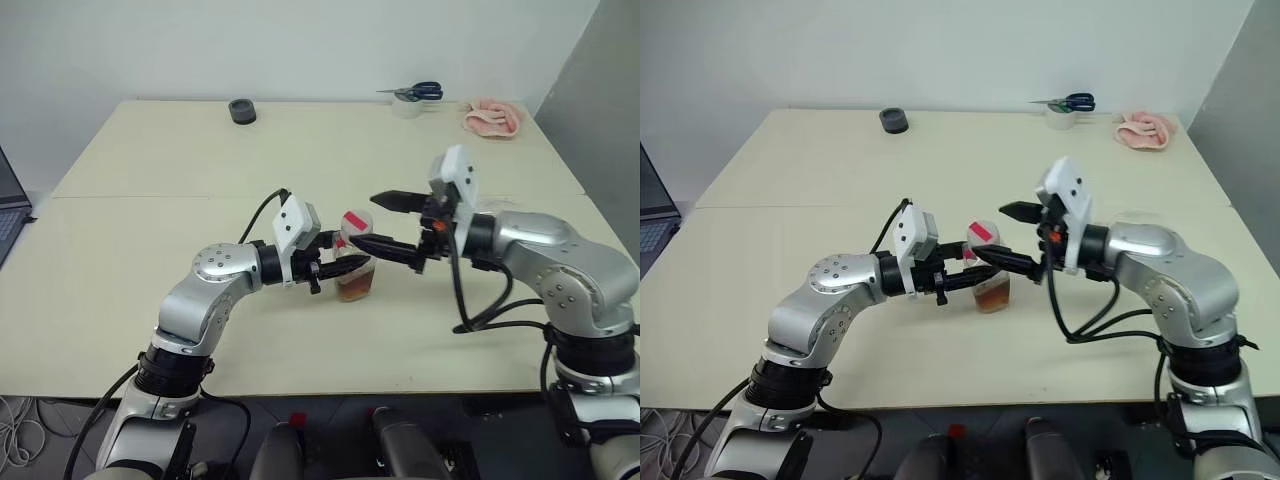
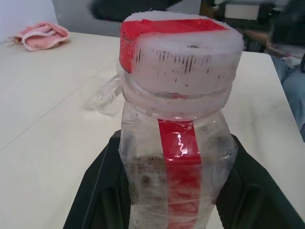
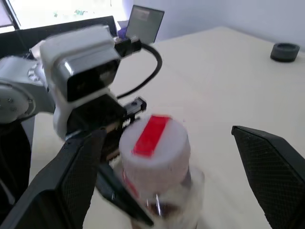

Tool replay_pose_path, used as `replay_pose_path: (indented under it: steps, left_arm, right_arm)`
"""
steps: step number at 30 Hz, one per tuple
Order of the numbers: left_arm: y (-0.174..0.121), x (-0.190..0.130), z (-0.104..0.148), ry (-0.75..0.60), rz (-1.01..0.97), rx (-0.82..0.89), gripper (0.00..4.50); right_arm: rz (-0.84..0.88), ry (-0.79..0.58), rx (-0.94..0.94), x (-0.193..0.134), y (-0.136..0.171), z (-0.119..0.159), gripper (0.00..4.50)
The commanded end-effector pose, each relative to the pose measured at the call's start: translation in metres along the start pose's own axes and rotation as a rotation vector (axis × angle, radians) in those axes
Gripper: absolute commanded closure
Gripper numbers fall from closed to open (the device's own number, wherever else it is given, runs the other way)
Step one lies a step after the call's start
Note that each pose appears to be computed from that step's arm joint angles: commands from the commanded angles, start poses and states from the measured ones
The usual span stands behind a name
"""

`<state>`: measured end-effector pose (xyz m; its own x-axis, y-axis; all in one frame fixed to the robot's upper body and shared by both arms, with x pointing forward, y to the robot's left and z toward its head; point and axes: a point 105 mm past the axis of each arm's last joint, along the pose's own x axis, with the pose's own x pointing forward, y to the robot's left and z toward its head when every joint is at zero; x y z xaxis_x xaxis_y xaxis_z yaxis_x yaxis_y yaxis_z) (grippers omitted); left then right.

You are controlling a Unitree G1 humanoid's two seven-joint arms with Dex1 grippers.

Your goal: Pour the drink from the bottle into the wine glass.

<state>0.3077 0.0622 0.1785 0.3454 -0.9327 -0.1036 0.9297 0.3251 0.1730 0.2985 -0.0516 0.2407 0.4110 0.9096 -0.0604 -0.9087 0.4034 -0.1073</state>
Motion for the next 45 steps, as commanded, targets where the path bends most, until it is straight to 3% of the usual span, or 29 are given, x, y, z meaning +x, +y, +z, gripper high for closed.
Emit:
replay_pose_path:
  steps: [1,8,14,30,45]
  left_arm:
    - [-0.010,0.003,0.020,-0.038,-0.055,0.059,2.66]
    - [-0.013,0.004,0.019,-0.031,-0.063,0.059,2.66]
    - [-0.014,0.004,0.018,-0.032,-0.070,0.049,2.66]
    - [-0.010,0.004,0.015,-0.024,-0.064,0.052,2.66]
    - [-0.011,0.004,0.013,-0.021,-0.072,0.048,2.66]
  right_arm:
    - [0.010,-0.014,-0.031,0.004,0.008,0.007,0.00]
    - [0.039,0.007,-0.038,0.011,0.013,0.002,0.00]
    - [-0.030,0.010,-0.044,0.015,-0.002,0.001,0.00]
    - [-0.056,0.044,-0.040,-0.012,-0.017,-0.007,0.00]
    - [0.075,0.040,-0.047,-0.026,0.007,-0.003,0.00]
